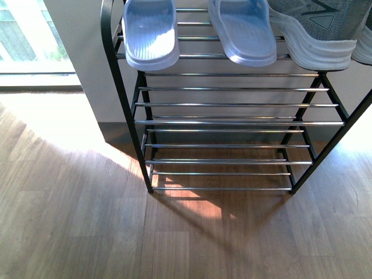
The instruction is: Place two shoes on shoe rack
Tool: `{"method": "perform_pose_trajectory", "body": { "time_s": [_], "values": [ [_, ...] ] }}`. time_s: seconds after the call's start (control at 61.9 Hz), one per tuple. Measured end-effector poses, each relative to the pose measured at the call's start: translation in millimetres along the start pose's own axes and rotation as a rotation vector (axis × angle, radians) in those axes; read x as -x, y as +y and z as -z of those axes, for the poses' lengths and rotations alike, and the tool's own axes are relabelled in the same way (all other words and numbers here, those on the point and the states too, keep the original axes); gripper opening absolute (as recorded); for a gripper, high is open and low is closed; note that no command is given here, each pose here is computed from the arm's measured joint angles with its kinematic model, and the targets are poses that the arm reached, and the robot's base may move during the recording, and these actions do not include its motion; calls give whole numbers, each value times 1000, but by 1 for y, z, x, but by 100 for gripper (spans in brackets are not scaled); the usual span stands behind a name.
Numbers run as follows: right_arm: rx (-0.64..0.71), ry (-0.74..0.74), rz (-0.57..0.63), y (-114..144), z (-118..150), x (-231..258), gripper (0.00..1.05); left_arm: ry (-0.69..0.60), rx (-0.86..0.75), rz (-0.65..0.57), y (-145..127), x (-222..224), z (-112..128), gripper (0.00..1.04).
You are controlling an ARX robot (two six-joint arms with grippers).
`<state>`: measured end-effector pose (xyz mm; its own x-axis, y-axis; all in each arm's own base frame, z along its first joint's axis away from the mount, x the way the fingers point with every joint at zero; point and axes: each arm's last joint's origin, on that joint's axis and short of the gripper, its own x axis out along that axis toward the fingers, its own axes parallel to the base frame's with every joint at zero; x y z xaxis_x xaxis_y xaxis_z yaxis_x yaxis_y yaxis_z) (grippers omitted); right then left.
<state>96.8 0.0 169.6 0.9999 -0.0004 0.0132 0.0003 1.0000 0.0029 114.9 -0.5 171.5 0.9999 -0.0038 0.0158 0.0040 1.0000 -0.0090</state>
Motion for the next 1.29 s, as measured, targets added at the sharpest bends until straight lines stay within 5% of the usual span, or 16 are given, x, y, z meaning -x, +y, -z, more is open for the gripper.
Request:
{"method": "perform_pose_trajectory", "body": {
  "time_s": [0.695,1.228,1.293],
  "values": [
    [0,0,0,0,0,0,96,18,0,-1,0,17,4,2],
    [0,-1,0,0,0,0,96,18,-1,-1,0,17,4,97],
    [0,0,0,0,0,0,96,18,-2,-1,0,17,4,95]
  ]
}}
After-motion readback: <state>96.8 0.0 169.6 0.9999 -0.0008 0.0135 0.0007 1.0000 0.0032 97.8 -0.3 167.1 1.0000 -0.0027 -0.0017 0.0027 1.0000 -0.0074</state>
